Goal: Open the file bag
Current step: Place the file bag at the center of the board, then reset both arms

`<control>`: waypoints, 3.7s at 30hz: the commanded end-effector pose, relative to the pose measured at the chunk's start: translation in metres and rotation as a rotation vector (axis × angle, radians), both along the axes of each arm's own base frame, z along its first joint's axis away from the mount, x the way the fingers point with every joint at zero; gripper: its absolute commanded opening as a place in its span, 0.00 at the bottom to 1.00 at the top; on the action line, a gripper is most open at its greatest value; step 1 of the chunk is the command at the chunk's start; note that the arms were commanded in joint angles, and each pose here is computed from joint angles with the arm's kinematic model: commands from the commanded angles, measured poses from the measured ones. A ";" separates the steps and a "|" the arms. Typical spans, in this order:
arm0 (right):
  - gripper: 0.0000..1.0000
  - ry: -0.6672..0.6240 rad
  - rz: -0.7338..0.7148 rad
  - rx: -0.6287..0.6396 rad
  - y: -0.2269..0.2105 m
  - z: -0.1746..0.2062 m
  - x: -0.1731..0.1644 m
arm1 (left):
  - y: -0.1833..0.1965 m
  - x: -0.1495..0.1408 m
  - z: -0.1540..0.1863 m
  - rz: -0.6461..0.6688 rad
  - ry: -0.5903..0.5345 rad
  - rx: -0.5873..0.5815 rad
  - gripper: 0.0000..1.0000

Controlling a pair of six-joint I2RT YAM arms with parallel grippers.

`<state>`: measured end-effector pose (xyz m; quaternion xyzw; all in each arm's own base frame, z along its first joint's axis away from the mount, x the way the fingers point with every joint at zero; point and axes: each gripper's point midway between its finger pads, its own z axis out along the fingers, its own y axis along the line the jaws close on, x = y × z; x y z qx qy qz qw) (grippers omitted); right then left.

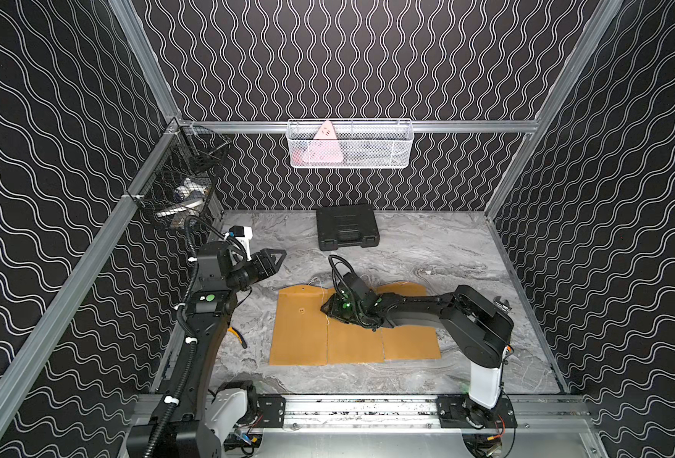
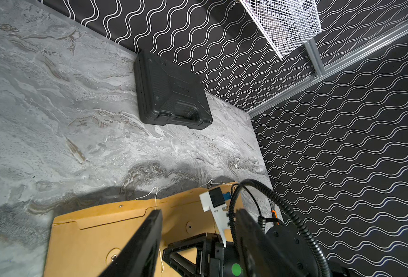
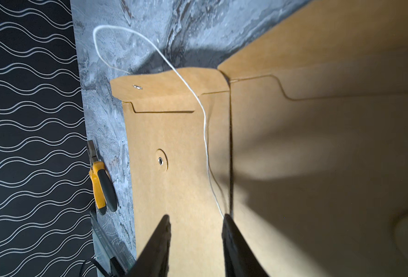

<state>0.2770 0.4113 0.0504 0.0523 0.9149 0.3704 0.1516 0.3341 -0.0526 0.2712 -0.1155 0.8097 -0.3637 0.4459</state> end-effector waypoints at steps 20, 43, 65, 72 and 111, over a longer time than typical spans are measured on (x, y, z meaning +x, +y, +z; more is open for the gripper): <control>0.45 -0.086 -0.023 -0.043 -0.042 0.025 0.014 | 0.009 0.009 -0.019 0.040 0.047 0.028 0.56; 0.61 -0.177 -0.208 -0.091 -0.177 0.061 0.058 | 0.033 0.012 -0.060 0.170 0.162 0.093 0.96; 1.00 -0.289 -0.350 -0.251 -0.274 0.092 0.059 | 0.106 -0.011 -0.114 0.564 0.311 0.310 0.99; 1.00 -0.348 -0.333 -0.321 -0.282 0.105 0.063 | 0.129 -0.008 -0.125 0.658 0.282 0.406 0.99; 1.00 -0.714 -0.501 -0.587 -0.344 0.147 0.069 | 0.078 0.065 -0.180 0.302 -0.160 0.665 0.99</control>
